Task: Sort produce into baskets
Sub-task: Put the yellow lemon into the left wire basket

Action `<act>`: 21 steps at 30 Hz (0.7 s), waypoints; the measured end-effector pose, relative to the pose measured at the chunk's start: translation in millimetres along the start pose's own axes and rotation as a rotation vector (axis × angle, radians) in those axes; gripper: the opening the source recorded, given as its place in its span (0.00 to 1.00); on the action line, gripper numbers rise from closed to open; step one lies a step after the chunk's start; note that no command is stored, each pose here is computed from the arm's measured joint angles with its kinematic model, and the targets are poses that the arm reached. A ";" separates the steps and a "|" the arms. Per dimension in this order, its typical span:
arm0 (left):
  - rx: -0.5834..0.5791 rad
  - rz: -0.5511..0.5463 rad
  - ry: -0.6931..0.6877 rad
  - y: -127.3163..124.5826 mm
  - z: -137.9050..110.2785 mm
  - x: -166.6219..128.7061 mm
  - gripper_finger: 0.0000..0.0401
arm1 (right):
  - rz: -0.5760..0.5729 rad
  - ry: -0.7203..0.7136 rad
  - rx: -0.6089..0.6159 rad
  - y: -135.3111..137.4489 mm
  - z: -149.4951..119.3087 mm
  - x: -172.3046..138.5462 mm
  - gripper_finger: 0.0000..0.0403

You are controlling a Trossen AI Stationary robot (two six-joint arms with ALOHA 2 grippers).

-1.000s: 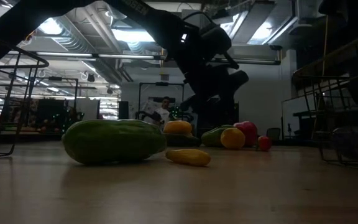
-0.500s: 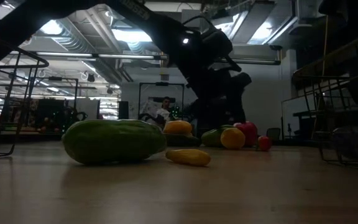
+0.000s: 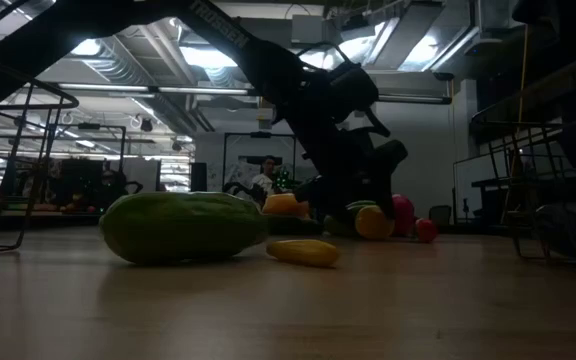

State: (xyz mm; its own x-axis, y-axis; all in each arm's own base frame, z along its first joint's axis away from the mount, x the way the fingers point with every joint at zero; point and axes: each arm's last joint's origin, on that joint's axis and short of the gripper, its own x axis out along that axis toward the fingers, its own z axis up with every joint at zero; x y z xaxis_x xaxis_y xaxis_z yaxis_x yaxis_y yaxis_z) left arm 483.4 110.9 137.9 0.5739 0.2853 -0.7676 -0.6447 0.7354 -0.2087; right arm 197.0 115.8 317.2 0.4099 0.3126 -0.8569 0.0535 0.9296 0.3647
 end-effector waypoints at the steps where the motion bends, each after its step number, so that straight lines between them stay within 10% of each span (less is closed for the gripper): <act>1: -0.003 -0.007 -0.014 -0.6 0.6 1.7 0.89 | -0.001 -0.002 0.000 0.0 0.1 0.0 0.87; 21: 0.022 -0.025 0.004 -1.3 -4.6 8.7 0.73 | 0.006 -0.016 -0.001 0.9 1.3 0.0 0.87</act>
State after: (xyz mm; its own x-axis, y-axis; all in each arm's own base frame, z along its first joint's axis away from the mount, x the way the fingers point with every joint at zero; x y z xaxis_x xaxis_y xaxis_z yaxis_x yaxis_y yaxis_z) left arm 487.0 109.7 128.7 0.5877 0.2641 -0.7647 -0.6188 0.7557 -0.2146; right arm 198.2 116.4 318.0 0.4244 0.3154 -0.8488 0.0499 0.9278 0.3697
